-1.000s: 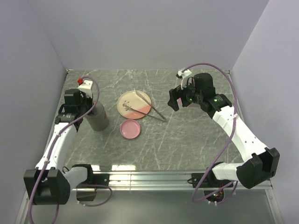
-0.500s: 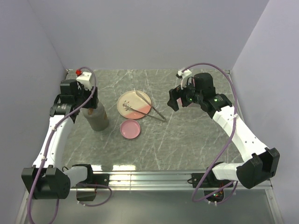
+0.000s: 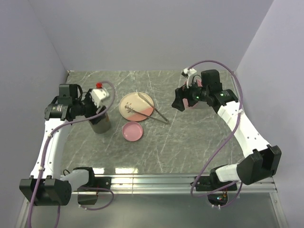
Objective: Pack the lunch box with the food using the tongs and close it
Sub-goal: Close the box lid on the packing box, then pick up the box lid from the center of the board.
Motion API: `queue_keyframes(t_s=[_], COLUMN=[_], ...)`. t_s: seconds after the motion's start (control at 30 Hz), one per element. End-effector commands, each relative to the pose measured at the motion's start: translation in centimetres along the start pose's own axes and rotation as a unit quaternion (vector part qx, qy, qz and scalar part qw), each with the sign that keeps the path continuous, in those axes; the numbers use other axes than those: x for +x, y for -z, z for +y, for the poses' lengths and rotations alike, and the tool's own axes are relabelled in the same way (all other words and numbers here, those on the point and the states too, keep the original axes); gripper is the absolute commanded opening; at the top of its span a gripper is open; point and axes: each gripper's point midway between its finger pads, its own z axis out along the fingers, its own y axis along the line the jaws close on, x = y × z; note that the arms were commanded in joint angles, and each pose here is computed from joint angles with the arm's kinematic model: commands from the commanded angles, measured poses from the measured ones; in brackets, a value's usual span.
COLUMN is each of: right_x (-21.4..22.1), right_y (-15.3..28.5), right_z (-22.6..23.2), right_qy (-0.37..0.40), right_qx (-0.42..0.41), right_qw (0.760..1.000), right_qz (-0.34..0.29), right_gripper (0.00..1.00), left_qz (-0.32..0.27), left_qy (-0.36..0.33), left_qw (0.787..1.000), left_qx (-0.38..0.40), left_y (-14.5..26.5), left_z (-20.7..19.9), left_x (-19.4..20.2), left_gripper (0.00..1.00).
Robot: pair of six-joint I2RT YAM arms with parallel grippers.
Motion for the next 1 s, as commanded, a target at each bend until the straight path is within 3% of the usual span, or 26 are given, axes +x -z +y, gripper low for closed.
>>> queue_keyframes(t_s=[0.0,0.2,0.43,0.67,0.8,0.97], right_x=[-0.7,-0.4,0.4,1.3,1.9,2.5], right_y=[1.0,1.2,1.7,2.2,2.4,2.5], right_z=[0.6,-0.2,-0.8,-1.0,-1.2,-1.4], right_qy=[-0.008,-0.027,-0.037,-0.039,-0.039,-0.040], right_qx=[-0.035,-0.040,-0.041,-0.043,-0.039,-0.036], right_qw=[0.999,0.999,0.998,0.998,0.998,0.998], right_qz=[-0.003,0.005,0.011,0.019,0.019,0.017], right_gripper=[1.00,1.00,1.00,1.00,1.00,1.00], left_qz=[-0.030,-0.058,0.012,0.036,0.052,0.068], left_qy=[-0.168,-0.293,-0.403,-0.555,-0.585,-0.594], left_qw=[0.978,0.937,0.879,0.779,0.752,0.740], left_qx=[0.118,0.183,0.255,0.289,0.299,0.309], left_y=[0.3,-2.3,-7.3,-11.2,-12.8,-14.6], left_z=[-4.4,-7.2,-9.1,-10.2,-10.2,-10.4], left_x=[0.8,0.8,3.3,6.8,7.8,8.5], left_gripper=[0.76,0.76,0.67,0.58,0.55,0.53])
